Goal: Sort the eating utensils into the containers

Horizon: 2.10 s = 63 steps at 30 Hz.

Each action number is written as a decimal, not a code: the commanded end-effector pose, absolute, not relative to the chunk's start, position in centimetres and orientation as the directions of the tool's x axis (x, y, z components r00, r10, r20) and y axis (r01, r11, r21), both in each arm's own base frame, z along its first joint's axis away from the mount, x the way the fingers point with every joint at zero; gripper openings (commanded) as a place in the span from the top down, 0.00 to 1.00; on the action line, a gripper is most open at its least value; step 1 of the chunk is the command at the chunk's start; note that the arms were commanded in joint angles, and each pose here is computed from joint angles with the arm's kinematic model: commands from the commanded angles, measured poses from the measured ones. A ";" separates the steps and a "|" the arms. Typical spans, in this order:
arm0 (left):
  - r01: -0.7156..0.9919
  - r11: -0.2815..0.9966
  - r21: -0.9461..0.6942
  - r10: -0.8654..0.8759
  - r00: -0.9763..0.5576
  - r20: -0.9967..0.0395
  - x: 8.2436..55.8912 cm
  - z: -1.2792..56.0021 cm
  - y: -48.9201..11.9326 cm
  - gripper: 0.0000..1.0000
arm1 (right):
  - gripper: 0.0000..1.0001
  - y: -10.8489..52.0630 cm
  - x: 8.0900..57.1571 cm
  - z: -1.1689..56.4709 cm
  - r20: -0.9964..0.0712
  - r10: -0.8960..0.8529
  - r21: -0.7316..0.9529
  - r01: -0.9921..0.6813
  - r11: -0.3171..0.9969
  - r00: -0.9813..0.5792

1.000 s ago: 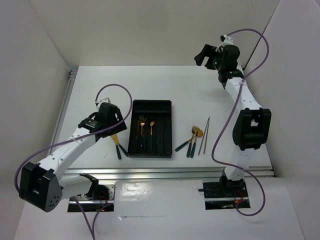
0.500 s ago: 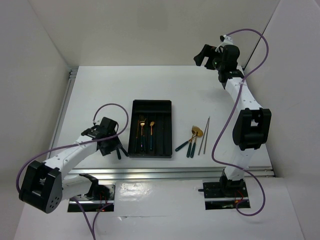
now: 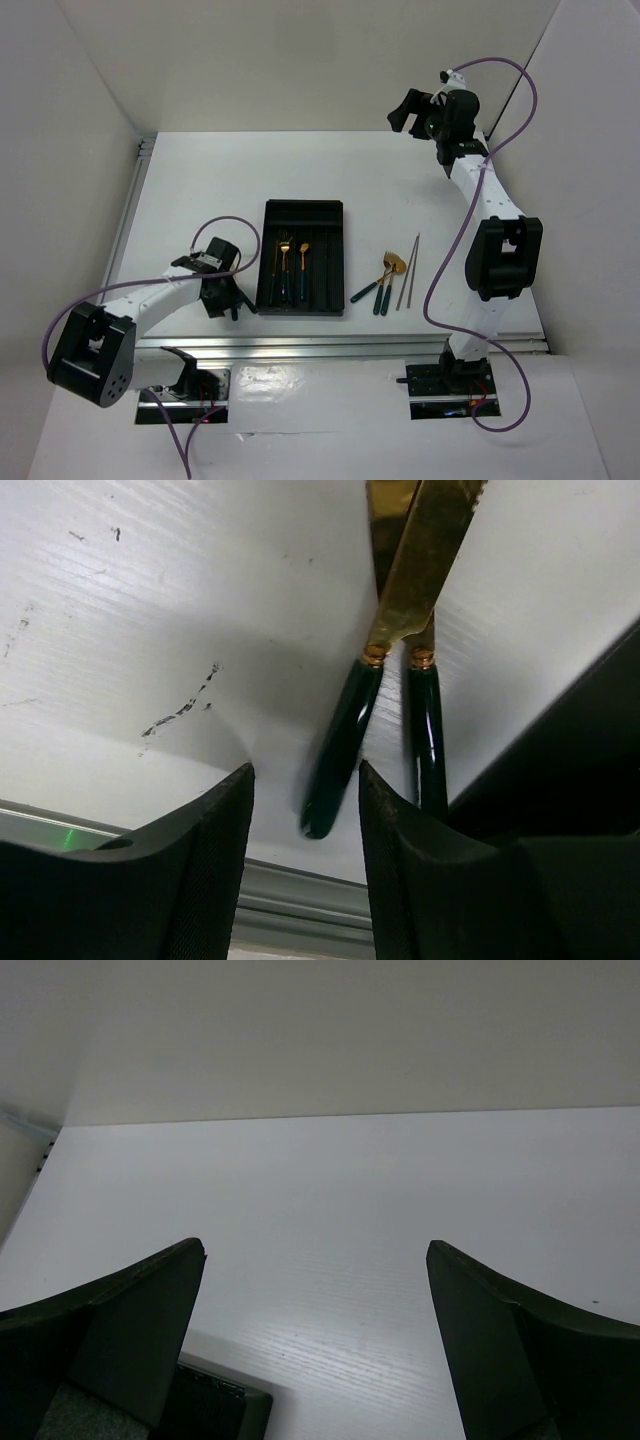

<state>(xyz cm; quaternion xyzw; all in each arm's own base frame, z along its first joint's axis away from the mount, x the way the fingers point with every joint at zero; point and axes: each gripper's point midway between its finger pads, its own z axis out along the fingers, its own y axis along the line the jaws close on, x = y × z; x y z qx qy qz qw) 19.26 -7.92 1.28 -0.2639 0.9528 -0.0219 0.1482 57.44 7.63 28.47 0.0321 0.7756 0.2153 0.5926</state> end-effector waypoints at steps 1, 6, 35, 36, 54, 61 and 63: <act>-0.532 0.844 -0.077 -0.533 -0.813 -0.234 18.8 0.3 -7.7 0.48 | 0.00 7.2 57.4 32.1 -0.928 0.308 0.353 -0.232 0.906 -0.209; -0.532 0.847 -0.015 -0.519 -0.820 -0.240 18.6 0.1 -7.4 0.49 | 0.00 7.2 57.4 32.1 -0.928 0.308 0.353 -0.232 0.906 -0.209; -0.458 0.873 -0.165 -0.483 -0.769 -0.419 21.0 6.8 -8.0 1.00 | 0.00 7.5 57.3 32.2 -0.928 0.306 0.355 -0.249 0.901 -0.213; -0.452 0.879 -0.152 -0.471 -0.773 -0.425 21.0 7.0 -7.8 1.00 | 0.00 7.6 57.3 32.3 -0.924 0.315 0.363 -0.247 0.898 -0.215; -0.483 0.861 -0.158 -0.502 -0.761 -0.411 20.9 6.4 -7.8 0.77 | 0.00 7.9 57.0 32.0 -0.924 0.313 0.365 -0.265 0.892 -0.219; -0.564 0.806 -0.177 -0.584 -0.711 -0.392 21.0 4.3 -7.9 0.65 | 0.00 7.9 57.0 32.3 -0.924 0.313 0.365 -0.265 0.892 -0.219; -0.583 0.797 -0.158 -0.590 -0.695 -0.411 21.2 4.1 -7.4 0.65 | 0.00 7.9 57.0 32.3 -0.924 0.313 0.365 -0.265 0.892 -0.219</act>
